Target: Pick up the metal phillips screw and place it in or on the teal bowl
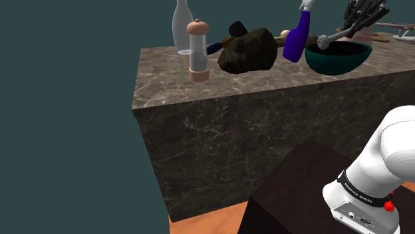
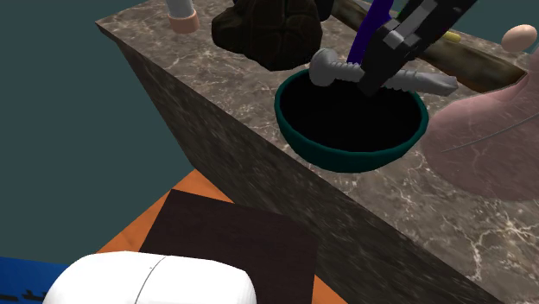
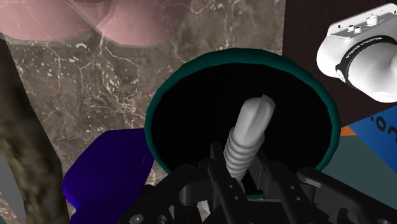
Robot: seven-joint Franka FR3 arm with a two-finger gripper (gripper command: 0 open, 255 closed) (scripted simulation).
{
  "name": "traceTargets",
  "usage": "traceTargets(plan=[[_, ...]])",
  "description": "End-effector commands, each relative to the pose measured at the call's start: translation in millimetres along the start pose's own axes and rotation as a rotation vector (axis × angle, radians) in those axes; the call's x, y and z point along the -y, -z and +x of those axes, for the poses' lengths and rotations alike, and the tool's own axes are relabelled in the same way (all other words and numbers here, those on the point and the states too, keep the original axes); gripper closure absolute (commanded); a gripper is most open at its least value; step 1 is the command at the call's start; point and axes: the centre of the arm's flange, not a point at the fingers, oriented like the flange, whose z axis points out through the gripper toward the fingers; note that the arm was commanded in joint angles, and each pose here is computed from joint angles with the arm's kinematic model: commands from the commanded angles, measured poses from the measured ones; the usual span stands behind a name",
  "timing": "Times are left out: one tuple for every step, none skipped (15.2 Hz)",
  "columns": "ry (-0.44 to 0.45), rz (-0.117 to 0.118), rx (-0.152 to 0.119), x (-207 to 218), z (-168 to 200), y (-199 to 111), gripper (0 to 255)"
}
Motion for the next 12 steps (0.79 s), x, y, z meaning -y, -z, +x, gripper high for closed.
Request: traceTargets(plan=[[0.0,0.001,0.0,0.9,-2.8,-10.3,255],[0.0,0.001,0.0,1.3,-4.0,-15.4,255],[0.0,0.001,0.0,1.8,-5.2,-20.5,255],[0.0,0.001,0.0,2.2,-6.4,-25.6,255],[0.0,0.001,0.0,2.7,-7.6,-30.8,255],[0.0,0.001,0.0,3.1,-8.6,-35.0,255],[0.0,0.001,0.0,3.1,-8.6,-35.0,255],[0.0,0.001,0.0,3.1,-8.6,-35.0,255],[0.0,0.001,0.0,3.1,-8.6,-34.9,255],[0.0,0.001,0.0,3.1,-8.6,-34.9,255],[0.0,0.001,0.0,3.1,-8.6,-34.9,255],[0.0,0.001,0.0,3.1,-8.6,-34.9,255]])
